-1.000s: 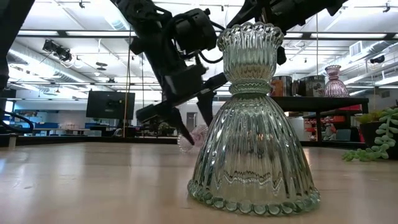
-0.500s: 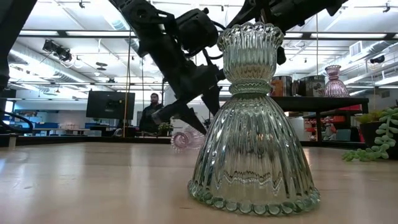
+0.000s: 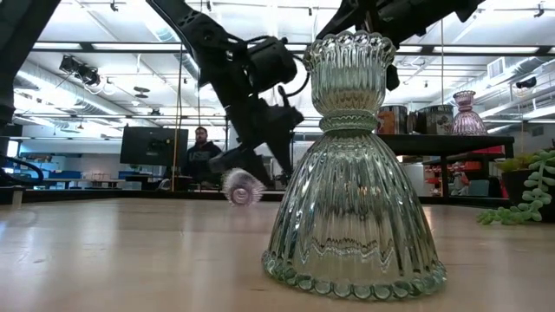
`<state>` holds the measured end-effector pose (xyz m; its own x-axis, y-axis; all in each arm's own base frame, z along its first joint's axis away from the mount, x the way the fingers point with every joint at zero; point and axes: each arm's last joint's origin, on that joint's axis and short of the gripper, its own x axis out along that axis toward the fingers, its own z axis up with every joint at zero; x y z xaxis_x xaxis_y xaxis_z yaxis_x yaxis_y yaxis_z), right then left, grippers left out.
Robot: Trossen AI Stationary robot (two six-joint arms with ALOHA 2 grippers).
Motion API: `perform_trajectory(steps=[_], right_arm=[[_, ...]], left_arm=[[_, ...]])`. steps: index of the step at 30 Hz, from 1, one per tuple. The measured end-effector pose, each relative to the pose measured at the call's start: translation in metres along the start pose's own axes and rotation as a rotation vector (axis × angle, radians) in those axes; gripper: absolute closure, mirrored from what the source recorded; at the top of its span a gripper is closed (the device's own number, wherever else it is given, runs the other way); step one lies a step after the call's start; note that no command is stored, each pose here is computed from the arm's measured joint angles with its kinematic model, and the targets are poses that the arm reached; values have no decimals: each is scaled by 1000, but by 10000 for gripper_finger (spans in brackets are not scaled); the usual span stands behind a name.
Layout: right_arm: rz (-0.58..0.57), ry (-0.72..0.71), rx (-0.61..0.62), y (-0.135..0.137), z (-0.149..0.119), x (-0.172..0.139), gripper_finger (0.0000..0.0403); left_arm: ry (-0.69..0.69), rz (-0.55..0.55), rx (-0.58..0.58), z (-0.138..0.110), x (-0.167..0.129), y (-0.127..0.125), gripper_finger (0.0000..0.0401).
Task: Pick & Place candle stick holders
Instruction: Put the pink candle holder on the shelf aligned with the pink candle holder
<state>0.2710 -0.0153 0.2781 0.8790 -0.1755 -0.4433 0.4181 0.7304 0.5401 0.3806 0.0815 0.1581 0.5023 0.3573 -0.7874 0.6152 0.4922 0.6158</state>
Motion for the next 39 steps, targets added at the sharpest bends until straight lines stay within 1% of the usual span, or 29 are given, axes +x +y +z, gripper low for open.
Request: perform_trajectory(steps=[4,8,12,14,16,19,21,24,26,28,29,31,33,36,37,39], right_arm=[[-1,-1,0,0,0,0,7],[-3,-1,-9,0,0,0,7],[-4,-1,-10,0,0,0,7],[-4,0,-11,0,0,0,7],[-4,0,-13,0,0,0,7],[-4,0,-13,0,0,0,7],[-5,0,-13,0,0,0,7],[-5,1,-13,0,0,0,7],[-5,1,-13,0,0,0,7],[-5,-1,-12,0,0,0,7],[-9,-4,-13,0,0,0,7],[-14,-12,-12,0,0,0,7],[-21,-23,-11,-1,1,0,7],[-24,-28,4,-1,1,0,7],[-24,-28,8,-1,1,0,7],[-24,-29,10,-1,1,0,7]], left_arm=[[39,-30,-19,-9,2,-1,190],[78,13,-53,-15,3,4,190],[79,19,-68,-17,-1,7,190],[82,34,-72,-18,-7,10,190],[68,70,-84,-18,-15,16,190],[48,98,-108,-20,-36,29,190],[28,32,-117,-21,-55,34,190],[-6,-152,-63,-24,-82,29,190],[-104,-242,-26,-25,-97,26,190],[-245,-308,-46,-26,-113,25,190],[-284,-336,-32,-24,-119,23,190],[-258,-407,40,-23,-121,13,190],[-216,-432,96,-22,-119,7,190],[-220,-433,145,-20,-113,-3,191],[-208,-430,174,-21,-107,-8,191],[-172,-386,221,-20,-97,-15,191]])
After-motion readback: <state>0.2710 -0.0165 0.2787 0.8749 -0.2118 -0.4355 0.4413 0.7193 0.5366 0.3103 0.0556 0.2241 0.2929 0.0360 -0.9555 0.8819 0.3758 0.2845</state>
